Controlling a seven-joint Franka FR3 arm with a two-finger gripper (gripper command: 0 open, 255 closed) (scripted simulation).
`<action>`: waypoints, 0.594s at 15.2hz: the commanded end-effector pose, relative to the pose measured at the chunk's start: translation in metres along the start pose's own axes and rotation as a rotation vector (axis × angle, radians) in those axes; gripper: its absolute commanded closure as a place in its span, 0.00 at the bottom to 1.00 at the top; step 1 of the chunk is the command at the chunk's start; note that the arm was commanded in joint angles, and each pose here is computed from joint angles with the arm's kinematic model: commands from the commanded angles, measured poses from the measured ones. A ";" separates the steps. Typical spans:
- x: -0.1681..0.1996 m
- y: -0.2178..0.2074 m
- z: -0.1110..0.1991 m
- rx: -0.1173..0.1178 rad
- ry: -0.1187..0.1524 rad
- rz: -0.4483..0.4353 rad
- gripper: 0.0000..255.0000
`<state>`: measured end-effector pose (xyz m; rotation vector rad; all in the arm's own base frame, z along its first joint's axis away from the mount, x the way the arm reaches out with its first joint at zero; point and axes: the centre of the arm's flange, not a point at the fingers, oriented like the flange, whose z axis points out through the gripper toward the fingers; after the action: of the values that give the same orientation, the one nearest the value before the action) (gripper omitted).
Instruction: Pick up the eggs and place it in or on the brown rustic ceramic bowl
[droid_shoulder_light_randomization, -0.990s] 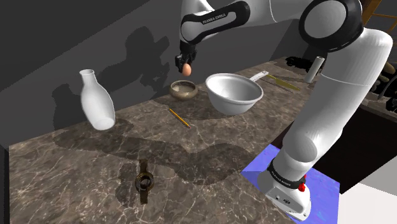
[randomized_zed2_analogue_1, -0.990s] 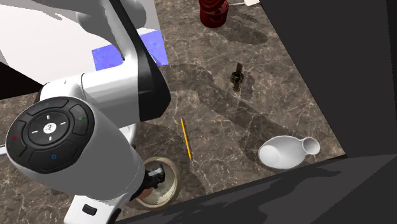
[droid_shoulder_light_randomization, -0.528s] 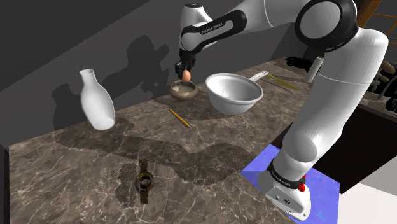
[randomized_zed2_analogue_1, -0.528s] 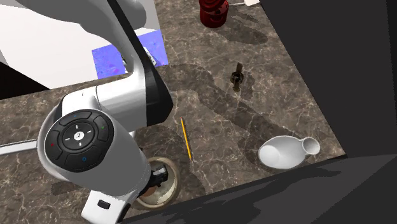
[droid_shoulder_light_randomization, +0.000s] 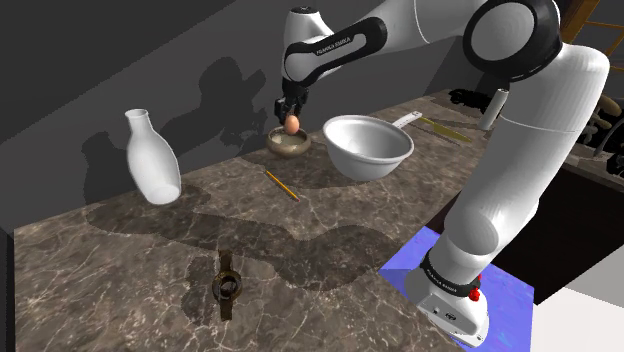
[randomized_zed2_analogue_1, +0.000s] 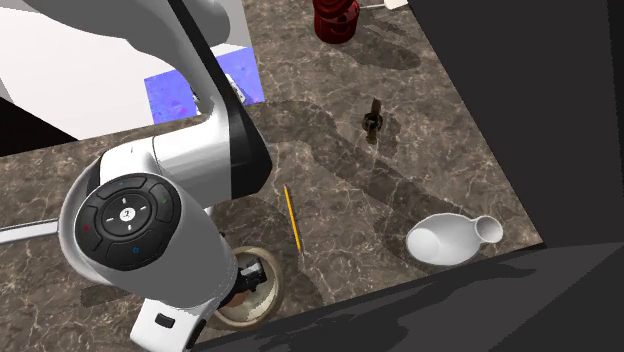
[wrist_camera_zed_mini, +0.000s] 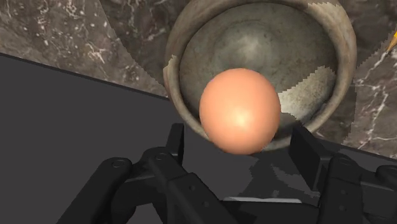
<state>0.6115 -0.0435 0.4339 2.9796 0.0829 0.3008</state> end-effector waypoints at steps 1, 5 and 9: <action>0.000 0.000 0.000 0.000 0.000 0.000 0.00; 0.000 0.000 0.000 0.000 0.000 0.000 0.00; 0.000 0.000 -0.050 0.000 0.000 0.000 0.00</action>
<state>0.6029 -0.0370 0.4703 2.9789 0.0830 0.3025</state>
